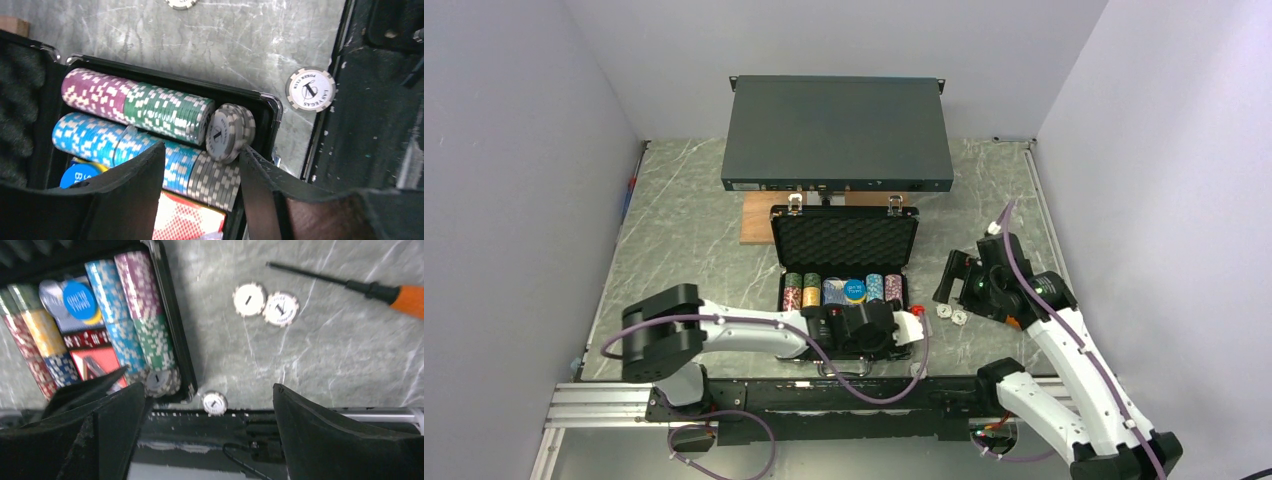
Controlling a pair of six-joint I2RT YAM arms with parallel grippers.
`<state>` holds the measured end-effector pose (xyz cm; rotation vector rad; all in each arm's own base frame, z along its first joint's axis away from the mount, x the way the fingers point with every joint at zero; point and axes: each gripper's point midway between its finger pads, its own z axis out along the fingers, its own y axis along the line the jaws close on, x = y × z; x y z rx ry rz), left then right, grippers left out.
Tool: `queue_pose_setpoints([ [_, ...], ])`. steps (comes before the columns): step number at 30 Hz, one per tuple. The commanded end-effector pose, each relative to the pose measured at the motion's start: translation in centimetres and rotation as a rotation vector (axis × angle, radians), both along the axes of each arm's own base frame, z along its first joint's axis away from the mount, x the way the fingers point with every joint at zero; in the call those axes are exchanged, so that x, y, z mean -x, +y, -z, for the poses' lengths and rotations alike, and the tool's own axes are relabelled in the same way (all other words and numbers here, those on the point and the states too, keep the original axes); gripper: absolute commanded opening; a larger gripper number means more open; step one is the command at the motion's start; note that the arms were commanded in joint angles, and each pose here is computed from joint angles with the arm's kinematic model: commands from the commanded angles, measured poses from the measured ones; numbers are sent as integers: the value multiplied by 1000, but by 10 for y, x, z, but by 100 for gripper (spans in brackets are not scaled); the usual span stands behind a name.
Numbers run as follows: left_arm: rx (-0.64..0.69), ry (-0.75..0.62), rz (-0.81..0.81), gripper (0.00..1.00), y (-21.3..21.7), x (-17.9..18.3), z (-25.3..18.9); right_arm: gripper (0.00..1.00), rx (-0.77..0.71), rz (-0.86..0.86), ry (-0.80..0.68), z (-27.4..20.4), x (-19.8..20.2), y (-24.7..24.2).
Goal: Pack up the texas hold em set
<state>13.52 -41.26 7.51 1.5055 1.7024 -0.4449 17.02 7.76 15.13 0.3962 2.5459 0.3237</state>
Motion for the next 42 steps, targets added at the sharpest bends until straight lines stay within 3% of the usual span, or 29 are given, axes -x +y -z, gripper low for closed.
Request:
queue_pose_setpoints([
  [1,259,24,-19,61,-9,8,-70,99,-74,-128,171,17,41,19],
  [7,511,78,-24,67,15,22,-131,88,-106,-249,335,46,85,31],
  [13,672,119,-57,70,48,30,-164,80,-40,-315,390,79,102,54],
  [18,796,155,-114,72,76,31,-178,78,125,-328,299,100,98,68],
  [24,848,195,-164,75,94,32,-180,72,172,-357,219,118,92,84],
  [30,821,203,-164,77,96,33,-177,59,178,-329,208,132,90,81],
  [42,793,214,-170,79,94,33,-172,54,209,-341,262,150,100,74],
])
